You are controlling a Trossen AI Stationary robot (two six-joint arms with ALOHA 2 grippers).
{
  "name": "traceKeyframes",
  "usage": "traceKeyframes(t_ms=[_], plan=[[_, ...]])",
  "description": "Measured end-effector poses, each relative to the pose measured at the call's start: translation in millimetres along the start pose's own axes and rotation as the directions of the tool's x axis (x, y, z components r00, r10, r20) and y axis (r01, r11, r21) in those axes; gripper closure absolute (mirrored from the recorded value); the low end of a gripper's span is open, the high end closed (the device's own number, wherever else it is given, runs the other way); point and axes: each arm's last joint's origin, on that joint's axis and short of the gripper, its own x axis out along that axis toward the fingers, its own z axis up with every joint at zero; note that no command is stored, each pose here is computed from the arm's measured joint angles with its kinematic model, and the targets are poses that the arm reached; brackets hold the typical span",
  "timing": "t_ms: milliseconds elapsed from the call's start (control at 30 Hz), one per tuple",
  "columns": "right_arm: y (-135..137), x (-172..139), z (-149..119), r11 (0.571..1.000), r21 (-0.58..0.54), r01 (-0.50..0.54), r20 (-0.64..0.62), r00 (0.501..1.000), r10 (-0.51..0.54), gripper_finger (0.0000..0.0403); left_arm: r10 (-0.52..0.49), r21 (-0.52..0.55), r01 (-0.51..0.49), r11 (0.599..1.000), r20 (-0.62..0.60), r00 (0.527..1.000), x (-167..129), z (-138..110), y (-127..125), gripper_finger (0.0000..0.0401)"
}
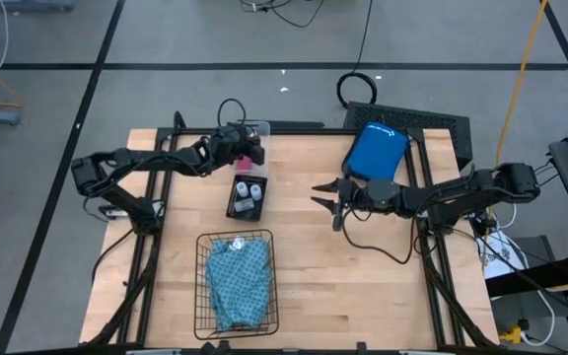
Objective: Pick & place medical supplies in basket/bin
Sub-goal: Put the brown bandage into the transparent bin
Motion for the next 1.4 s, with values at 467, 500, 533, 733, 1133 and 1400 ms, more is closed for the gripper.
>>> traceKeyframes(t_ms=[467,500,533,733,1133,1400], plan=[[0,0,0,1.0,0.011,-0.001,0.0,1.0,0.001,0.0287,0.036,-0.009,-0.036,0.999,-0.01,0.999,0,-2,2,0.0185],[0,0,0,1.0,0.017,-0.003,0.0,1.0,0.003,0.0287,0.037,-0.008,-0.037,0.999,-0.012,0.999,0,-2,2,0.0172],[0,0,0,1.0,0.021,-0.004,0.001,1.0,0.004,0.0287,0.034,-0.008,-0.035,0.999,-0.014,0.999,0,-2,2,0.0159],[0,0,0,1.0,0.023,-0.004,0.001,1.0,0.004,0.0287,-0.015,-0.005,0.015,1.0,-0.04,0.999,0,-4,-1,0.0113],[0,0,-1,1.0,0.021,-0.005,-0.014,1.0,0.005,0.0286,-0.218,-0.035,0.221,0.975,0.074,0.973,-47,34,-8,0.0102],[0,0,0,1.0,0.023,-0.004,0.0,1.0,0.004,0.0287,-0.263,-0.123,0.262,0.957,0.013,0.965,-35,15,-27,0.01]])
